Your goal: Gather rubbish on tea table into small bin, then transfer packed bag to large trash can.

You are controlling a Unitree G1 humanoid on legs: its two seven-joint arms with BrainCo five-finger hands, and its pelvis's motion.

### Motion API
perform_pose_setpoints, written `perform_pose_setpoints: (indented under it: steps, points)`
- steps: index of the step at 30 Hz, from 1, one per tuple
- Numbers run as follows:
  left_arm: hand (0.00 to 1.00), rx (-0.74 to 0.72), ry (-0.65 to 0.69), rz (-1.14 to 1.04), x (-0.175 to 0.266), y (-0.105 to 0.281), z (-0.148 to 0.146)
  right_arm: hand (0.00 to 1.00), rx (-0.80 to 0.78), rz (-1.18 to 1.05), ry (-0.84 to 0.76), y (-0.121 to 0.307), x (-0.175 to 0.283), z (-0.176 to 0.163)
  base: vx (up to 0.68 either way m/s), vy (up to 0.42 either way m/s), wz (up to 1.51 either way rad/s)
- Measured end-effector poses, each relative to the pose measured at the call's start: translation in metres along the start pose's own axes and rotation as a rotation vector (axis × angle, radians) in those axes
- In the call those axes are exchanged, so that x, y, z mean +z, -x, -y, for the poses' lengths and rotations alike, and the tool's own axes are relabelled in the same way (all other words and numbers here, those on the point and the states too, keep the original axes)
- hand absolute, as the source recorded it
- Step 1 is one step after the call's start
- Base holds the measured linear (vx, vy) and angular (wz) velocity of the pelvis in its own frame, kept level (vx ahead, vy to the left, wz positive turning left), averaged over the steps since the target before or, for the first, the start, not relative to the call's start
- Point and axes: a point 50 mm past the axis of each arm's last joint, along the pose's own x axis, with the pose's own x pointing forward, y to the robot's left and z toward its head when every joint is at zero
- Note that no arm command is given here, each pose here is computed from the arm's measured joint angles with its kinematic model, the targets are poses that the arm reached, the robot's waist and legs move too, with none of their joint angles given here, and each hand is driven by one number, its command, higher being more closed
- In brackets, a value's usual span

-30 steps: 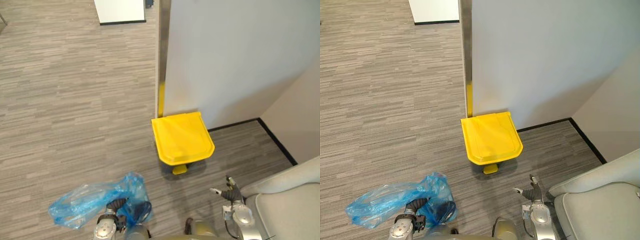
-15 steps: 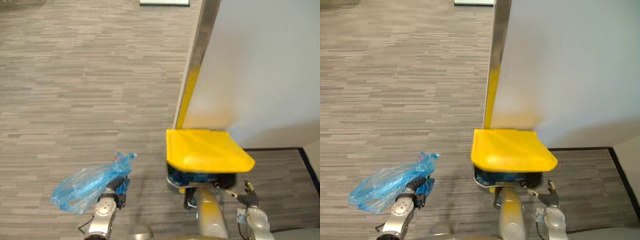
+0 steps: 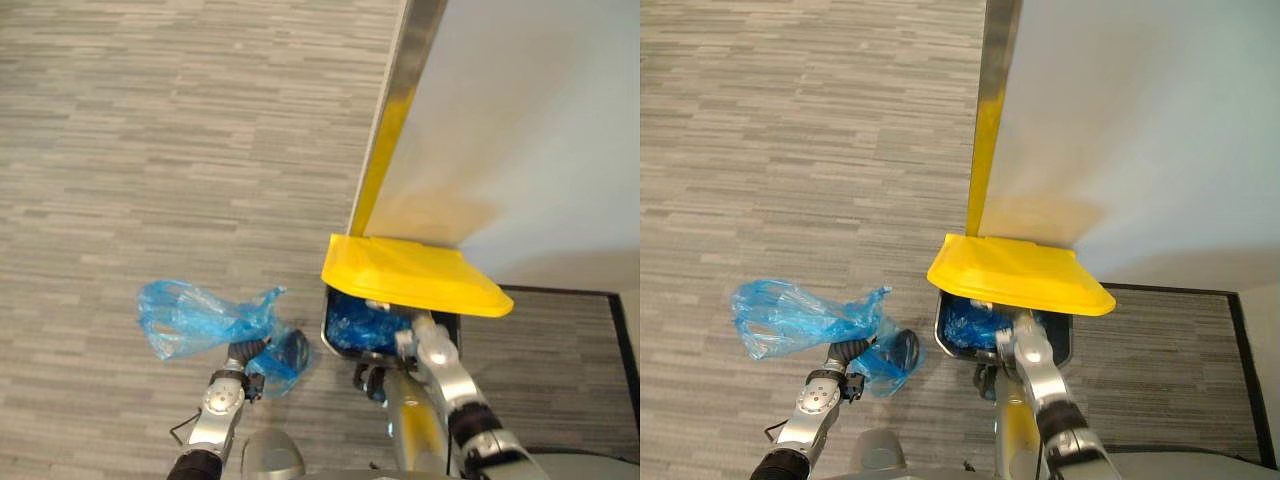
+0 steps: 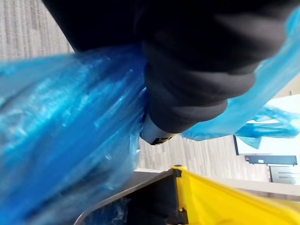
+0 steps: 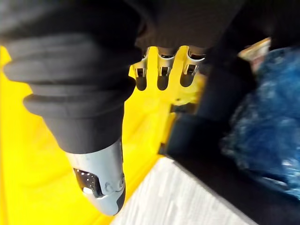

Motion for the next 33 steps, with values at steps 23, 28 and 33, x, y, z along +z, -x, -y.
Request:
perform_pose_setpoints:
  steps: [23, 28, 33]
  points:
    - [1.00, -0.442, -0.039, 0.712, 0.188, -0.009, 0.118, 0.00, -0.134, 0.260, 0.359, -0.045, 0.097, 0.068, -0.11, -0.071, 0.04]
    - [1.00, -0.334, -0.204, 0.669, 0.195, -0.041, 0.111, 0.00, -0.075, 0.308, 0.372, -0.050, 0.114, 0.055, -0.03, 0.031, -0.06]
    - [1.00, -0.200, -0.337, 0.547, 0.189, -0.071, 0.084, 0.00, -0.054, 0.444, 0.367, -0.054, 0.157, 0.042, -0.02, 0.009, -0.06]
